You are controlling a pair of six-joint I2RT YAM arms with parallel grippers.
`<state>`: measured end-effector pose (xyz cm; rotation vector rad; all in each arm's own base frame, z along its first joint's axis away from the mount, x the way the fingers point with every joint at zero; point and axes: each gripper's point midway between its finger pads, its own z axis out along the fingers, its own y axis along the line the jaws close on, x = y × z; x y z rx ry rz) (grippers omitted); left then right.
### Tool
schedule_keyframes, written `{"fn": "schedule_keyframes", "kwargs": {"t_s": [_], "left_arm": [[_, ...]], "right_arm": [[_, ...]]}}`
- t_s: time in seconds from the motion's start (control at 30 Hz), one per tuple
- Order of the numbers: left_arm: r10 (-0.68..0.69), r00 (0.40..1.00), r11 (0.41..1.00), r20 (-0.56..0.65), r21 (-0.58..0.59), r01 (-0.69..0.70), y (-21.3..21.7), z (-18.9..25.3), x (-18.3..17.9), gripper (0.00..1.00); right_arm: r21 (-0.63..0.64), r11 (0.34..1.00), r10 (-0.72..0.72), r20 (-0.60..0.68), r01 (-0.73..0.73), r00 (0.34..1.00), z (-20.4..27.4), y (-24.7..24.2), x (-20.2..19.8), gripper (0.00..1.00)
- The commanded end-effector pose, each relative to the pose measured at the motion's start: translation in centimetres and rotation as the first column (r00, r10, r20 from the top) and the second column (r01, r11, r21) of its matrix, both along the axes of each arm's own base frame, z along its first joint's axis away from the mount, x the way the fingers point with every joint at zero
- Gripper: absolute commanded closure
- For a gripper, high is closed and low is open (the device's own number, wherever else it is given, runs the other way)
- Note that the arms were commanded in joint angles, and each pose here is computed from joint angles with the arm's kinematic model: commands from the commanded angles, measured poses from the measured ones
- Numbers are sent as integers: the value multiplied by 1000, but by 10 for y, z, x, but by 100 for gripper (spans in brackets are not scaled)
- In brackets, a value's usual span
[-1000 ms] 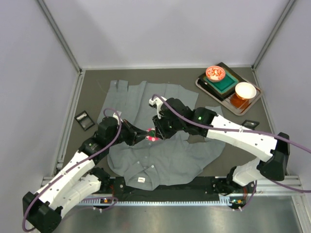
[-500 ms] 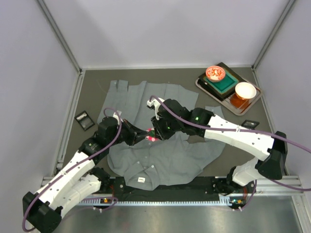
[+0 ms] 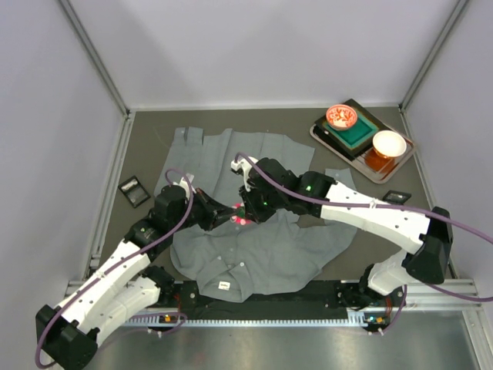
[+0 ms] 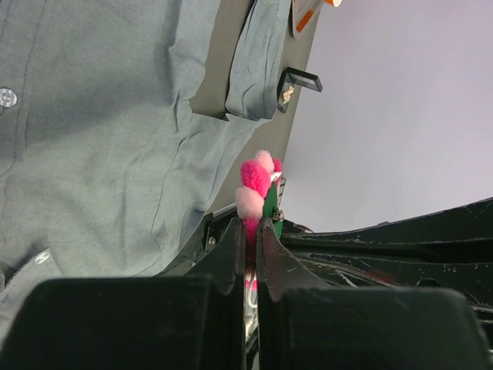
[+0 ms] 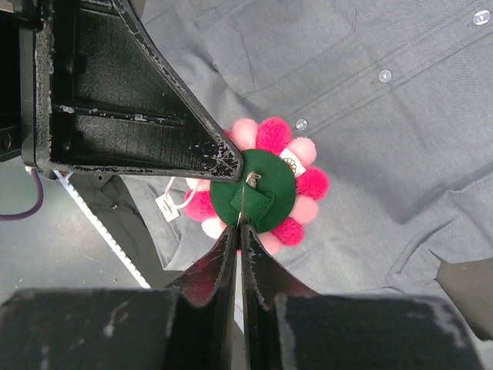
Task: Remove the brooch from the garment
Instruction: Close the brooch.
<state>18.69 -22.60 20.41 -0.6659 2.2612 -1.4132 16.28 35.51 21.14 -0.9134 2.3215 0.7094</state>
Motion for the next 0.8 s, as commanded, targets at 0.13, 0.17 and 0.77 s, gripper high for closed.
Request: {"fn": "schedule_keyframes", "kwargs": {"t_s": [0.13, 0.17, 0.77], "left_arm": [[-54, 993, 997, 102, -45, 59, -7, 19, -2, 100], [-60, 993, 997, 104, -44, 65, -7, 19, -3, 100], [-127, 961, 991, 245, -15, 135, -7, 19, -10, 100]], "right_arm": [[74, 997, -7, 46, 4, 999, 24, 17, 6, 100], [73, 997, -12, 48, 8, 999, 24, 18, 7, 100], [178, 984, 11, 18, -14, 1000, 52, -9, -15, 47]]}}
